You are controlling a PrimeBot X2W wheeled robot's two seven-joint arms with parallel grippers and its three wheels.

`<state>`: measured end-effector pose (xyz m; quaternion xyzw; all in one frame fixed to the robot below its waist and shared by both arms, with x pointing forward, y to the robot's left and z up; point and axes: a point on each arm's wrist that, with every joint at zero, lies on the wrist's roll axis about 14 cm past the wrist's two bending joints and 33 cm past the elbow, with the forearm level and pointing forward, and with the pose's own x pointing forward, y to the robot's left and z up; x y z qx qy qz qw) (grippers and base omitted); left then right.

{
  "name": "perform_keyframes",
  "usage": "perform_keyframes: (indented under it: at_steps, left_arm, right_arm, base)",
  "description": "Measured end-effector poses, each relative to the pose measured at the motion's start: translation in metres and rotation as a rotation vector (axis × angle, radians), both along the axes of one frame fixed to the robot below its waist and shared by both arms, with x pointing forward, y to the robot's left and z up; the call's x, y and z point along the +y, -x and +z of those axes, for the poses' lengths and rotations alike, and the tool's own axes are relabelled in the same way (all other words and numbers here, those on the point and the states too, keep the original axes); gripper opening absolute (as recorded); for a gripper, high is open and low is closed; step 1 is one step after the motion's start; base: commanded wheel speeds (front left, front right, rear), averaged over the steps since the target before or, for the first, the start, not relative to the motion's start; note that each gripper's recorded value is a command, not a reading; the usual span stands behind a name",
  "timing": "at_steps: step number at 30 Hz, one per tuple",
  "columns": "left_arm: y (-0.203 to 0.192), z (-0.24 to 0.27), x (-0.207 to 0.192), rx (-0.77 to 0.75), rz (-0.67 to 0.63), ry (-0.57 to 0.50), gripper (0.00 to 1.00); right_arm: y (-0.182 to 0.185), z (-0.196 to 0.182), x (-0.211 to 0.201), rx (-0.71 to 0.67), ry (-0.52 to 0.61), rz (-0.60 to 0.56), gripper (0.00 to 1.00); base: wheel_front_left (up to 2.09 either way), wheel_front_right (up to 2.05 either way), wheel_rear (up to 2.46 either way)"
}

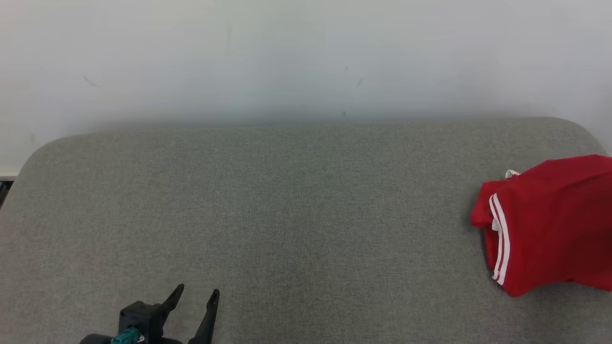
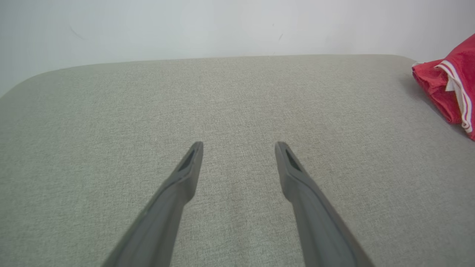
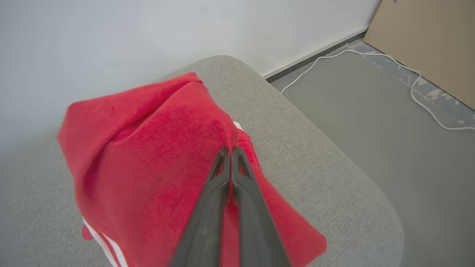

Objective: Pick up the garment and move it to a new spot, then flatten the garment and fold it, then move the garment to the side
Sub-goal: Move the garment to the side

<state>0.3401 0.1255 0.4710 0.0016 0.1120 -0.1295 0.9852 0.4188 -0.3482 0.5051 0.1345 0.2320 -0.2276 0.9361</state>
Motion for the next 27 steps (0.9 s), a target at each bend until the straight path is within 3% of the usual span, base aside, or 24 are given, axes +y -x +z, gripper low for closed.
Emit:
perform_keyframes:
  at_steps: [17,18,19,27]
  left_arm:
    - [-0.031,0.0,-0.006,0.011,-0.053,-0.045,1.0]
    - [-0.034,0.0,-0.005,0.008,-0.051,-0.046,1.0]
    - [-0.036,0.0,-0.005,0.008,-0.052,-0.047,1.0]
    - [-0.048,-0.01,0.004,0.04,-0.035,-0.062,1.0]
  right_arm:
    - [-0.016,-0.042,-0.032,0.104,0.082,-0.141,0.0]
    - [-0.018,-0.044,-0.034,0.106,0.096,-0.143,0.61]
    - [-0.019,-0.045,-0.036,0.101,0.102,-0.151,0.98]
    - [-0.064,-0.036,-0.018,0.025,0.164,-0.107,1.0]
  base:
    - [0.0,0.0,0.0]
    - [0.0,0.0,0.0]
    - [0.0,0.0,0.0]
    - [0.0,0.0,0.0]
